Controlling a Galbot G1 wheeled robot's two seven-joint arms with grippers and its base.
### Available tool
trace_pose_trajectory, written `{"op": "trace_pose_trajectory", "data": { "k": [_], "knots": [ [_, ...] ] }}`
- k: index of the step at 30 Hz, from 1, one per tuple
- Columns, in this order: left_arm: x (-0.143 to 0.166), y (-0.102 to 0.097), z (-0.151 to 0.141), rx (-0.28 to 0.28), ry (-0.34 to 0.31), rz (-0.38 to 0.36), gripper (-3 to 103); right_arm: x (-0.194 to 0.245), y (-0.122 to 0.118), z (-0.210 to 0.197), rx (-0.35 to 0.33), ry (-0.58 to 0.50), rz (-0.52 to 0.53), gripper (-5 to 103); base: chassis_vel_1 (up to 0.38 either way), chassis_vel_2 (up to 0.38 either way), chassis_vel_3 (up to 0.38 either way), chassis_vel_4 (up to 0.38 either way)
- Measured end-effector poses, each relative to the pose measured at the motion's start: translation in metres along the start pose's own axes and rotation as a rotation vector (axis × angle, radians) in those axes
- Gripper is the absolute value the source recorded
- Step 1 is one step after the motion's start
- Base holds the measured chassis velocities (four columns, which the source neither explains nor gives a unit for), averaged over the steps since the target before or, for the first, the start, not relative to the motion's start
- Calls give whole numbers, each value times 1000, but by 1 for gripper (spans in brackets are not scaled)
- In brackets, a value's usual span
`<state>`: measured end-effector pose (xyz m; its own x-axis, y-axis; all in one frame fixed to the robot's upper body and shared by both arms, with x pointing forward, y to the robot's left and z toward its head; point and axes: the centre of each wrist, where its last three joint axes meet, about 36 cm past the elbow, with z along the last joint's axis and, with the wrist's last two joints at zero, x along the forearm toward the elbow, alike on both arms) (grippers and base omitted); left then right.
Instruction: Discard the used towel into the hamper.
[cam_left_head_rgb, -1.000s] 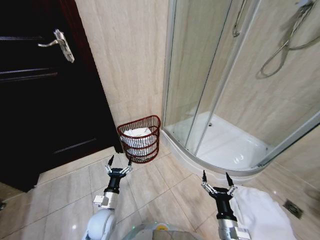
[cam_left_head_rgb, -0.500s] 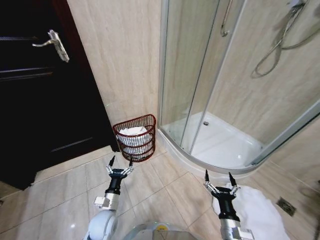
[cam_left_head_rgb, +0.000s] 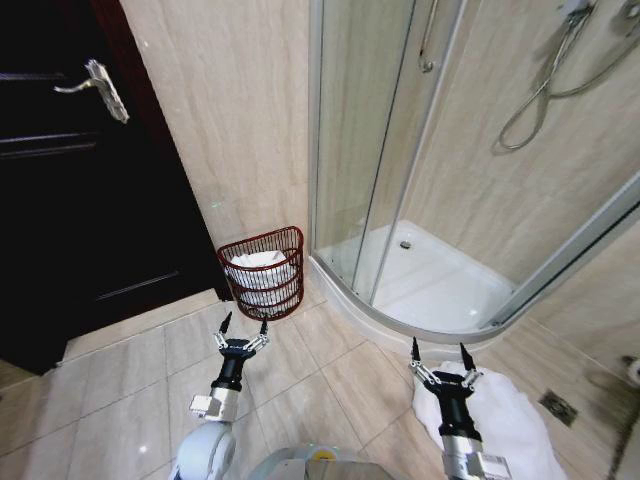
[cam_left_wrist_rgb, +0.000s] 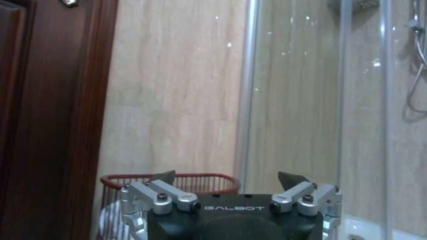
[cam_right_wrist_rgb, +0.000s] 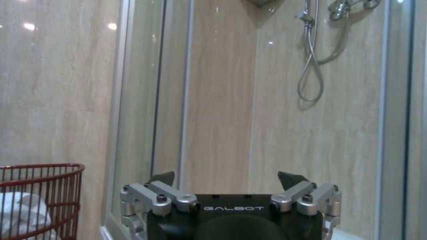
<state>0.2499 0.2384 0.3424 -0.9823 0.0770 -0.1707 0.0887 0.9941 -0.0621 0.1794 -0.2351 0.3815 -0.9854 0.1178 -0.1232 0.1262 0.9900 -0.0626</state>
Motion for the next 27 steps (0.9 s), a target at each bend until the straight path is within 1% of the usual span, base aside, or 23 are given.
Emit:
{"op": "trace_pose_trajectory", "data": {
  "k": [7, 16, 27],
  "knots": [
    [1, -3, 1, 1, 2, 2, 100, 2, -3, 1, 12, 4, -13, 100, -105, -105, 33, 33],
    [1, -4, 0, 1, -1, -1, 100, 0, -3, -1, 12, -1, -15, 100, -132, -130, 9, 17],
    [0, -3, 3, 11, -19, -8, 100, 2, -1, 1, 7, -1, -11, 100, -161, -137, -15, 3]
  ]
}}
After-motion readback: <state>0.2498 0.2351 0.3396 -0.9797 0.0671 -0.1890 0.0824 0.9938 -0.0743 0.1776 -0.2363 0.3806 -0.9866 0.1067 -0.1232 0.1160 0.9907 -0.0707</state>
